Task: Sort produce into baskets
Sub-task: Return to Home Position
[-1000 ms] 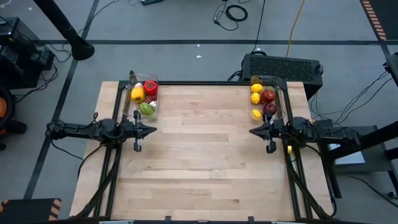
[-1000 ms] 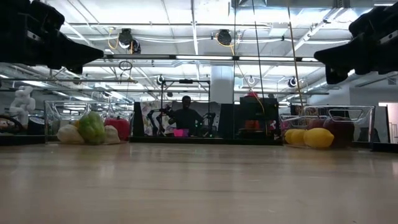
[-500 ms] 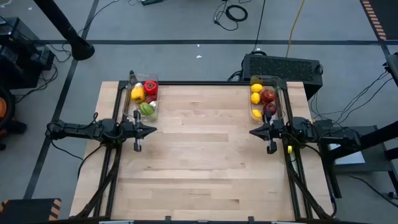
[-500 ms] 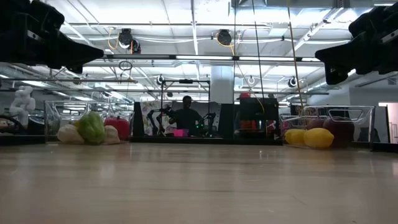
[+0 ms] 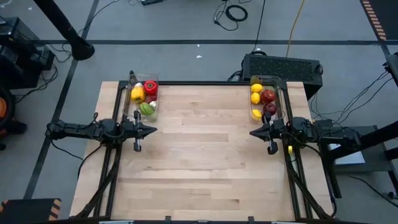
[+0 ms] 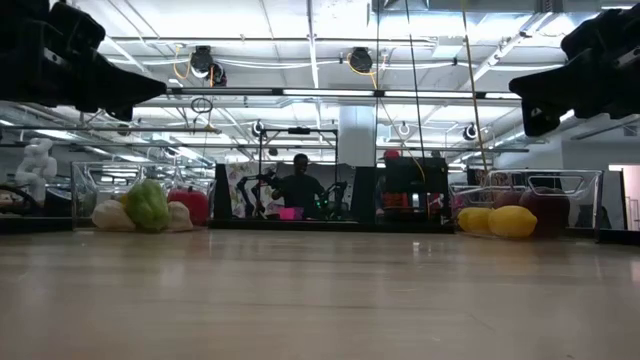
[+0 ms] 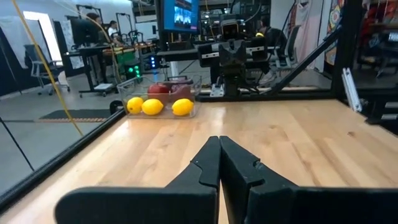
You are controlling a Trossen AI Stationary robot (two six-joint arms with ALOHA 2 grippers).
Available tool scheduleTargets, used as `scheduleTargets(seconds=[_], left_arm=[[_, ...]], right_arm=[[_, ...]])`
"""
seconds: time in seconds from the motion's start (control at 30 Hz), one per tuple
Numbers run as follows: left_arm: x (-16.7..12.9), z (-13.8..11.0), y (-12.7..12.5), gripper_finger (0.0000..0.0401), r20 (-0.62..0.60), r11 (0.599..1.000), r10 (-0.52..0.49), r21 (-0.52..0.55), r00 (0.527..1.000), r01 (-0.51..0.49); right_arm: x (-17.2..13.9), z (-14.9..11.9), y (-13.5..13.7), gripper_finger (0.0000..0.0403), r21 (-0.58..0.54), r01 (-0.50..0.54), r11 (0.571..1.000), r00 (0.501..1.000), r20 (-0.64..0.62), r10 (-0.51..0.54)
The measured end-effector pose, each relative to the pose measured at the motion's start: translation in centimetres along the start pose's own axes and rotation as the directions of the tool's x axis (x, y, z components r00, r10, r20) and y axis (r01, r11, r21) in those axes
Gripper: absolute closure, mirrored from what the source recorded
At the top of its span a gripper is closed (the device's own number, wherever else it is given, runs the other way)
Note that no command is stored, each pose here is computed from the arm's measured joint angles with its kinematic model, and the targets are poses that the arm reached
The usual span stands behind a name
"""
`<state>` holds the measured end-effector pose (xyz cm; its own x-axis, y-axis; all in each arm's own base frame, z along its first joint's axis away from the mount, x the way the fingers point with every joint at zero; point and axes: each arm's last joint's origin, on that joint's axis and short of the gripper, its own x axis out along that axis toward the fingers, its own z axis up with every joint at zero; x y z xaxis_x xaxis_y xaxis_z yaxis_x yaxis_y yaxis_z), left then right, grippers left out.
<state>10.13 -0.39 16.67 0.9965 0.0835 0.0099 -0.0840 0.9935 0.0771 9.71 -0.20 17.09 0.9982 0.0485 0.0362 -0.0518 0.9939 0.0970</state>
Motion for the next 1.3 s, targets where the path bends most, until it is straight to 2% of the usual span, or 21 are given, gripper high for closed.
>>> scheduleTargets(seconds=[0.1,0.3,0.57,1.13,1.3], left_arm=[[-0.01,0.05,0.01,0.0395,0.005,1.000,0.002,-0.016,1.000,-0.001],[-0.17,0.13,0.25,0.0395,0.015,0.998,0.058,0.019,0.998,-0.059],[-0.41,0.25,0.17,0.0398,0.038,1.000,0.004,0.000,0.999,-0.004],[-0.41,0.28,0.19,0.0400,0.041,0.999,0.008,0.044,0.999,-0.010],[-0.39,0.27,0.25,0.0401,0.044,1.000,-0.022,0.002,0.999,0.022]], right_arm=[[0.00,0.00,0.00,0.0403,0.047,0.000,0.999,1.000,0.000,0.000],[0.00,0.00,0.00,0.0403,0.040,0.000,0.999,1.000,0.000,0.000],[0.00,0.00,0.00,0.0403,0.045,0.000,0.999,1.000,0.000,0.000],[0.00,0.00,0.00,0.0403,0.044,-0.002,0.999,1.000,0.000,0.002],[0.00,0.00,0.00,0.0403,0.044,-0.002,0.999,1.000,0.000,0.002]])
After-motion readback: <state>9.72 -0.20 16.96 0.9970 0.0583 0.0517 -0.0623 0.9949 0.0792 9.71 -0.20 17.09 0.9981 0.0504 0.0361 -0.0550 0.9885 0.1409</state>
